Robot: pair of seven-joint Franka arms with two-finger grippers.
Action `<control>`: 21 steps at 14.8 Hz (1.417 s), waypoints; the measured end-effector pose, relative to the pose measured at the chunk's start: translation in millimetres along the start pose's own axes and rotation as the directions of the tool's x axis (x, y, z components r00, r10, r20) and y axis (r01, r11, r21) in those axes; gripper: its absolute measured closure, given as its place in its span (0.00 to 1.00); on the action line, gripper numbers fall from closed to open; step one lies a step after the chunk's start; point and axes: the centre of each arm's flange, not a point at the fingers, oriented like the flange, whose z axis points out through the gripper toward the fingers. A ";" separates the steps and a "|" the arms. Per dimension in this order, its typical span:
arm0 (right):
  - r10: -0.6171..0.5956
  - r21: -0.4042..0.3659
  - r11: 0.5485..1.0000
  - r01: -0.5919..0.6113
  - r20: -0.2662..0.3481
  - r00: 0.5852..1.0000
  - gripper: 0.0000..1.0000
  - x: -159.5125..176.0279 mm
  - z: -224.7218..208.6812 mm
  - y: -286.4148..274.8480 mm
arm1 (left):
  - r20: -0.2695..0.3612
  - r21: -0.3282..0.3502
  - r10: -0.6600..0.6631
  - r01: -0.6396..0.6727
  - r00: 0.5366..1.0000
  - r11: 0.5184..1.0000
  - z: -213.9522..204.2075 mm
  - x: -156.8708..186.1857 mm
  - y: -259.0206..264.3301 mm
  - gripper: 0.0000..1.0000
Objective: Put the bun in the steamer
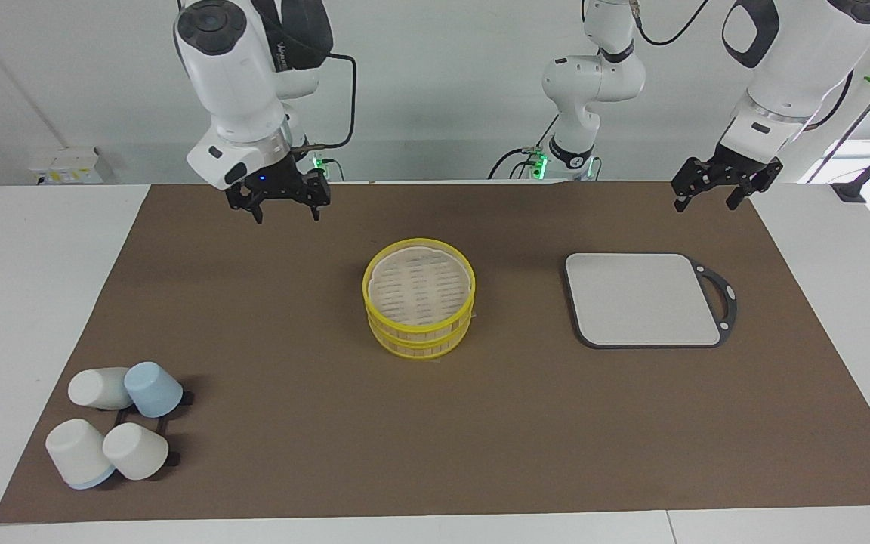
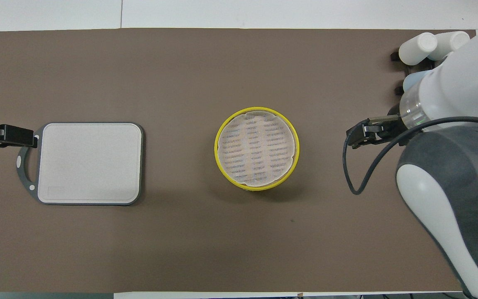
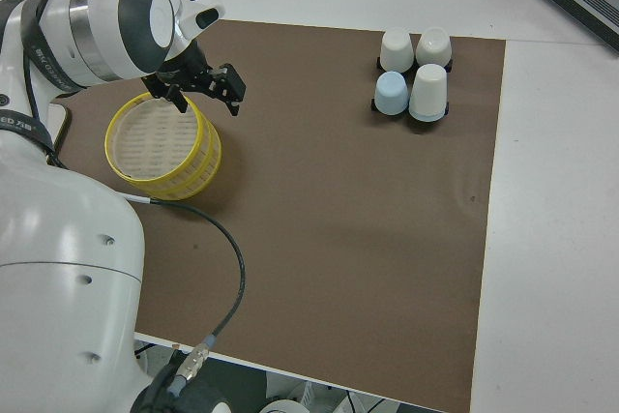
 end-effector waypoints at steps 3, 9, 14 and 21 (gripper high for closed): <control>-0.017 0.004 1.000 0.017 0.010 1.000 0.00 -2.3 2.7 8.9 | 0.000 0.000 0.000 0.000 1.000 1.000 0.0 0.0 -0.1 0.00; 0.040 0.012 0.999 -0.040 0.003 0.999 0.00 2.4 -0.4 50.3 | 0.000 0.001 0.000 0.000 1.000 1.000 0.0 0.0 -0.1 0.00; 0.049 0.024 0.999 -0.047 -0.069 0.996 0.00 11.4 -7.2 65.7 | 0.000 0.001 0.000 0.000 1.000 1.000 0.0 0.0 -0.1 0.00; 0.050 0.025 0.999 -0.048 -0.086 0.995 0.00 13.1 -8.8 66.1 | 0.000 0.001 0.000 0.000 1.000 1.000 0.0 0.0 -0.1 0.00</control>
